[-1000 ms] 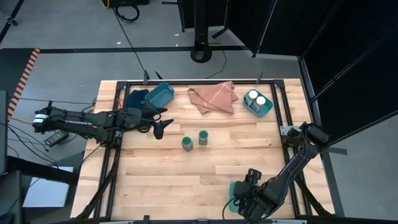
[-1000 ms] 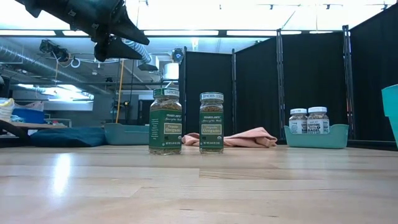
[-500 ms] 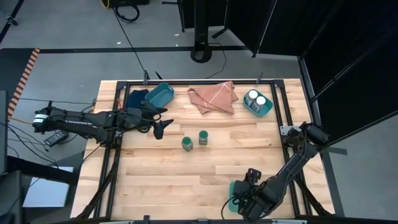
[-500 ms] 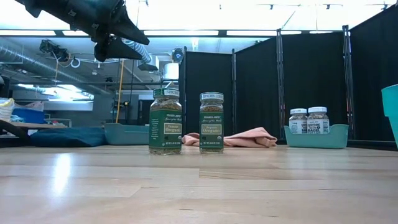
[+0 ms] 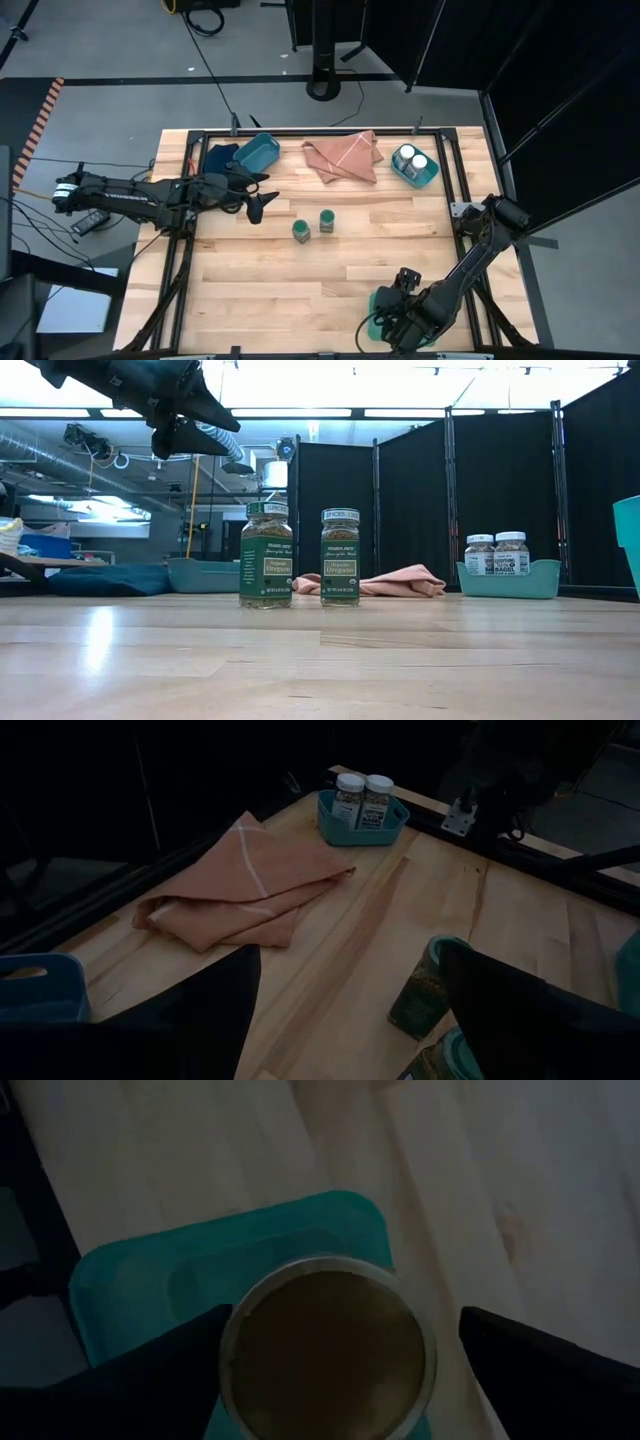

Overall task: Sort spices by type
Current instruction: Put the gold seasoning bottle into the light green bin

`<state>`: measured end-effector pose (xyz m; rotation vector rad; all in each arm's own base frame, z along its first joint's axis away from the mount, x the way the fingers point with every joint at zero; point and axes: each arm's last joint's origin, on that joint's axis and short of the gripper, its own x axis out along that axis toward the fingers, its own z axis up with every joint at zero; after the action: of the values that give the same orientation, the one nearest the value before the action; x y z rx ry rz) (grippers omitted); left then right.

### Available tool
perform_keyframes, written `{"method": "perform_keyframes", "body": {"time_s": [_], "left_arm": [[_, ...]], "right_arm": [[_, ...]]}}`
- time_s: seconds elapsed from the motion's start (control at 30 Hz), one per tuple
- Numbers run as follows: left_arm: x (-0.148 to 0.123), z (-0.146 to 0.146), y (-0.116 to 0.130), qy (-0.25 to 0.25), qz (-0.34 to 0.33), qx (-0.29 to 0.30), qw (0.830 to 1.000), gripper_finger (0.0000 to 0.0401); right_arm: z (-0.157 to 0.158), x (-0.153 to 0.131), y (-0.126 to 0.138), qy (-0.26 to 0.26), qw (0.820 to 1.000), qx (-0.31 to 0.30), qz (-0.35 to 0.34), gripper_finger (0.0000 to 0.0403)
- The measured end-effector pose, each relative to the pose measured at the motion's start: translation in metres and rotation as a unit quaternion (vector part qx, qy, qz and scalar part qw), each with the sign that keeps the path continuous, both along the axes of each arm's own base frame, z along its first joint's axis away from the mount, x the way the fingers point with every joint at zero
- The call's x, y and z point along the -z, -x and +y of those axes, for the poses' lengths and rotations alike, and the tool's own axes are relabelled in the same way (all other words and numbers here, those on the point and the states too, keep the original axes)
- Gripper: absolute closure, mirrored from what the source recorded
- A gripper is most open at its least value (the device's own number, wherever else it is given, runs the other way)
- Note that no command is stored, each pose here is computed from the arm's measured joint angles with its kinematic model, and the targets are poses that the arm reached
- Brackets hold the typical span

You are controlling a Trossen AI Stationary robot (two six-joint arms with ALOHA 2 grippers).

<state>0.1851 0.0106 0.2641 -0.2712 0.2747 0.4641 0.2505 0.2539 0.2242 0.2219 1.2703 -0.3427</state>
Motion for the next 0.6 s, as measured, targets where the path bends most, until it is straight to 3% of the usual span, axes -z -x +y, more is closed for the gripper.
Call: {"method": "perform_keyframes", "body": {"time_s": [0.6], "left_arm": [[0.0, -0.001, -0.001, 0.031, -0.012, 0.018, 0.999, 0.0087]], "right_arm": [[-0.011, -0.007, -0.005, 0.018, 1.0, -0.016, -0.004, 0.0016]]}}
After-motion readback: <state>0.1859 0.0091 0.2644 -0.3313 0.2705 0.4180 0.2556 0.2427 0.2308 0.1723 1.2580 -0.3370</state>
